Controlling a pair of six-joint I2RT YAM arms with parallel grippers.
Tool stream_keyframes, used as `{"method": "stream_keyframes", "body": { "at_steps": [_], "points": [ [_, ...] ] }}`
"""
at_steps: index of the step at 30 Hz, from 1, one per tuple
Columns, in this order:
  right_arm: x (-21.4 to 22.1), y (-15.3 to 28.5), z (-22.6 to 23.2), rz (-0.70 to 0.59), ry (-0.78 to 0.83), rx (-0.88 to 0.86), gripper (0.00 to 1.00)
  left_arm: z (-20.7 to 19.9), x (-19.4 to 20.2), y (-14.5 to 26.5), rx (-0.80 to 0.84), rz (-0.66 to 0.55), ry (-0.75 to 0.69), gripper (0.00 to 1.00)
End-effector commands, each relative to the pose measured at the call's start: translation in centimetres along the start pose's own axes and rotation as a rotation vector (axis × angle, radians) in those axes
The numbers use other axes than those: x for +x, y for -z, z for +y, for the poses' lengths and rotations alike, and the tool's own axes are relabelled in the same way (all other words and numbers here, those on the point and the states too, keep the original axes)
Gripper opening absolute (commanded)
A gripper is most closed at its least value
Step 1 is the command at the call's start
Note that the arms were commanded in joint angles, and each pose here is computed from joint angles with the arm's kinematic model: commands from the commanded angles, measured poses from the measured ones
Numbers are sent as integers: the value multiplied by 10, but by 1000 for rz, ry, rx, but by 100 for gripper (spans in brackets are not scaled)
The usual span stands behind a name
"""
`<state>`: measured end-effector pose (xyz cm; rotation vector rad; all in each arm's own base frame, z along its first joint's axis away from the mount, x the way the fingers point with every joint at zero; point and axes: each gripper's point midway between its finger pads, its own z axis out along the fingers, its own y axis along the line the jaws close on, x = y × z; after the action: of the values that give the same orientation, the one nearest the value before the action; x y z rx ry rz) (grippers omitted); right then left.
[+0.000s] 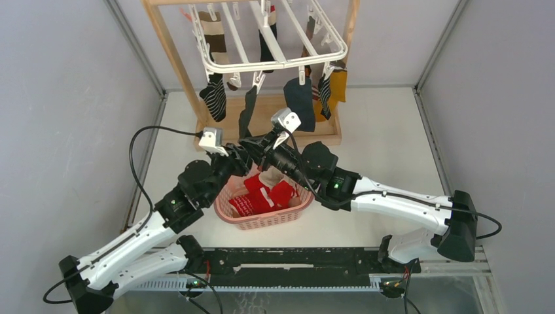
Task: Remove the socks clipped to the hanger
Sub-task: Adjust the hanger on the clothesline.
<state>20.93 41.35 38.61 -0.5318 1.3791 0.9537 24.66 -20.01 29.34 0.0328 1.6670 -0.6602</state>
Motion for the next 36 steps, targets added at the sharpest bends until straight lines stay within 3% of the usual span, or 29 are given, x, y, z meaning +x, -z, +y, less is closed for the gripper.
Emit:
{"method": "stream_keyframes", "body": {
  "at_steps": [1, 5, 6, 14, 20, 24, 36],
  "points": [
    [-21, -4, 19, -45, -35, -58, 0, -13, -11, -6, 55, -58, 4, 33],
    [-19, -3, 19, -39, -37, -56, 0, -15, -10, -8, 63, -55, 7, 4],
    [-19, -3, 19, -38, -37, -55, 0, -14, -10, -7, 61, -57, 8, 1],
    [-17, -3, 12, -28, -41, -28, 1, -4, -15, 4, 38, -96, 22, 0],
    [-14, -3, 5, -17, -42, 1, 34, 5, -17, 11, 8, -107, 16, 0],
    [-13, 0, 2, -4, -37, 15, 47, 8, -18, 11, -11, -104, 9, 0],
    [-9, 41, -38, 25, -39, 115, 56, 21, -31, 13, -79, -95, -10, 0]
  ]
}}
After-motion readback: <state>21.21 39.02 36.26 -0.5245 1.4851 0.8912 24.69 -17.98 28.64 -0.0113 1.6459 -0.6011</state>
